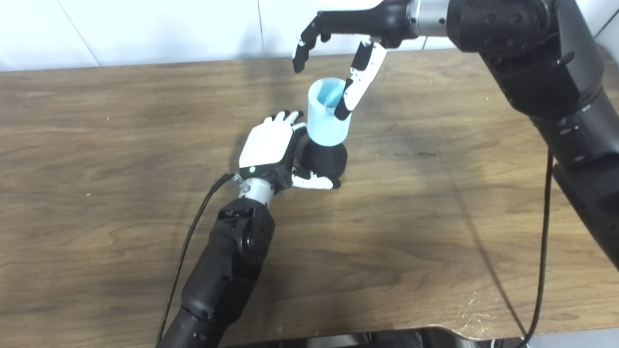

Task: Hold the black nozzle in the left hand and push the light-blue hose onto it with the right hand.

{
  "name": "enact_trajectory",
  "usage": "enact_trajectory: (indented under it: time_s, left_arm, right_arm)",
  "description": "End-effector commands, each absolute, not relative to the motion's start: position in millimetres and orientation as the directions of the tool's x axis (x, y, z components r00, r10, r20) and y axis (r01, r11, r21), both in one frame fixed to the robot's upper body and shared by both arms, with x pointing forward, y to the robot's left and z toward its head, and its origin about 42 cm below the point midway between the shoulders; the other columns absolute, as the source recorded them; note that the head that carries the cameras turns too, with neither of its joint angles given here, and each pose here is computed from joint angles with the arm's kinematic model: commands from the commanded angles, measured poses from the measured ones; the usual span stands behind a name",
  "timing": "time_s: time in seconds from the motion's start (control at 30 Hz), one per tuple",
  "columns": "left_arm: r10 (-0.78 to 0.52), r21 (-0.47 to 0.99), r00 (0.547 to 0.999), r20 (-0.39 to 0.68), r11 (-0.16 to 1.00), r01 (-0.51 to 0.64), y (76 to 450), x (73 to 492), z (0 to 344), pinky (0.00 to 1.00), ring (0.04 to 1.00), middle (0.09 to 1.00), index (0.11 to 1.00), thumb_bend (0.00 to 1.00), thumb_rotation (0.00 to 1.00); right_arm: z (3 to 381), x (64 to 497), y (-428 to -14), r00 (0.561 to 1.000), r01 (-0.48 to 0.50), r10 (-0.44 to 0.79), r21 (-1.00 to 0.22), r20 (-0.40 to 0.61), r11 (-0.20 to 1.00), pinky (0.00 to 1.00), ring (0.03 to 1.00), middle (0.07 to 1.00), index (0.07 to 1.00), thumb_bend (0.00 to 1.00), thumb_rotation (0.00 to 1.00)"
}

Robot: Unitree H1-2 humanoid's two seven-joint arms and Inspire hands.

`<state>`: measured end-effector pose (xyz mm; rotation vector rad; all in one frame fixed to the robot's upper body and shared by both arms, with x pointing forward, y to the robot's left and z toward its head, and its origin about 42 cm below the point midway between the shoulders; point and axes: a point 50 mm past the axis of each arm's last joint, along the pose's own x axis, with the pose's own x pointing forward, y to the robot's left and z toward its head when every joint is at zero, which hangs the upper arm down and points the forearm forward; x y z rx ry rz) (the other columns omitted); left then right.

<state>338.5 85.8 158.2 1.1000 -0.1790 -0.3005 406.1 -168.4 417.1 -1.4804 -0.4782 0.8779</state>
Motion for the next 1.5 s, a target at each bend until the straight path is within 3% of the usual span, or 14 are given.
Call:
enact_trajectory:
  time_s: [0.0, 0.07, 0.27, 0.77, 1.27, 1.47]
  left_arm:
    - [-0.339, 0.885, 0.938, 0.066, 0.455, 0.102, 80, 341, 165, 1.0, 0.911, 0.832, 0.52, 0.58, 0.11]
    - [-0.335, 0.874, 0.938, 0.089, 0.477, 0.088, 79, 342, 163, 1.0, 0.876, 0.786, 0.494, 0.53, 0.08]
    - [-0.315, 0.85, 0.936, 0.157, 0.526, 0.035, 79, 345, 160, 0.98, 0.827, 0.723, 0.484, 0.51, 0.06]
    - [-0.323, 0.881, 0.921, 0.218, 0.472, -0.043, 95, 344, 166, 0.96, 0.797, 0.691, 0.482, 0.52, 0.06]
    - [-0.323, 0.91, 0.921, 0.218, 0.408, -0.072, 148, 331, 168, 1.0, 0.794, 0.748, 0.482, 0.52, 0.05]
    - [-0.299, 0.913, 0.929, 0.22, 0.399, -0.088, 165, 321, 165, 0.99, 0.805, 0.761, 0.483, 0.52, 0.05]
  right_arm:
    - [440, 403, -168, 0.628, -0.134, 0.761, -0.986, -0.165, -0.103, 0.75, 0.794, 0.732, 0.672, 0.96, 0.44]
    - [440, 403, -168, 0.629, -0.132, 0.76, -0.986, -0.164, -0.103, 0.75, 0.791, 0.728, 0.671, 0.95, 0.44]
    - [438, 404, -168, 0.63, -0.125, 0.759, -0.987, -0.161, -0.106, 0.74, 0.792, 0.722, 0.668, 0.95, 0.42]
    - [437, 403, -171, 0.641, -0.127, 0.752, -0.987, -0.155, -0.096, 0.75, 0.801, 0.72, 0.663, 0.97, 0.4]
    - [436, 403, -173, 0.645, -0.121, 0.751, -0.989, -0.145, -0.087, 0.75, 0.805, 0.723, 0.661, 0.97, 0.44]
    - [436, 402, -177, 0.638, -0.106, 0.758, -0.99, -0.136, -0.089, 0.75, 0.81, 0.728, 0.669, 0.89, 0.48]
